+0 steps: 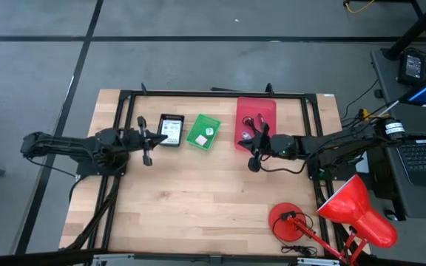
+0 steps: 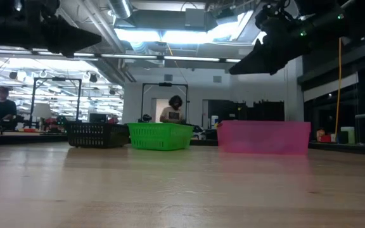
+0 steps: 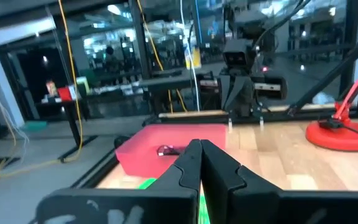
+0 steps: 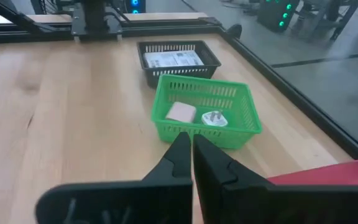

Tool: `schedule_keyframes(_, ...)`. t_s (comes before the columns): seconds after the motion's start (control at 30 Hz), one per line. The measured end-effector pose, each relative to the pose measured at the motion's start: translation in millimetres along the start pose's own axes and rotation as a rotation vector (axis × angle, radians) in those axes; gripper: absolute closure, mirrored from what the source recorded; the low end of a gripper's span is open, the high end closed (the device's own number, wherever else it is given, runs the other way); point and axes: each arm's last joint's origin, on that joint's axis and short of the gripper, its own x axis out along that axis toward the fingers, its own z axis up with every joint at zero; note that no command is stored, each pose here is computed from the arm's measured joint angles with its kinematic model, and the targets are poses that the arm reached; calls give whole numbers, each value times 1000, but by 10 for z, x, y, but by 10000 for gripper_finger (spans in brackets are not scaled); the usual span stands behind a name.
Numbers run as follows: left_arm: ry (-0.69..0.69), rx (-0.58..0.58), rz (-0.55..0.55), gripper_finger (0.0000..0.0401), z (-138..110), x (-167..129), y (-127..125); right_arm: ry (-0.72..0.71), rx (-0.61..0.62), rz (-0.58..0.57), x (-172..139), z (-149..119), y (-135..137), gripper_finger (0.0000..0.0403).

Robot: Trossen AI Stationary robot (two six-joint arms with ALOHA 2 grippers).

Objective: Pick and place items into bin
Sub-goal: Return to Home Position

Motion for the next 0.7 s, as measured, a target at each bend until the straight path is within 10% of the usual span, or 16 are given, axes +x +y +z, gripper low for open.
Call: schedule_keyframes(0.7, -72, 31, 50, 399, -196, -242, 44, -101, -68, 98, -153, 160, -40, 403)
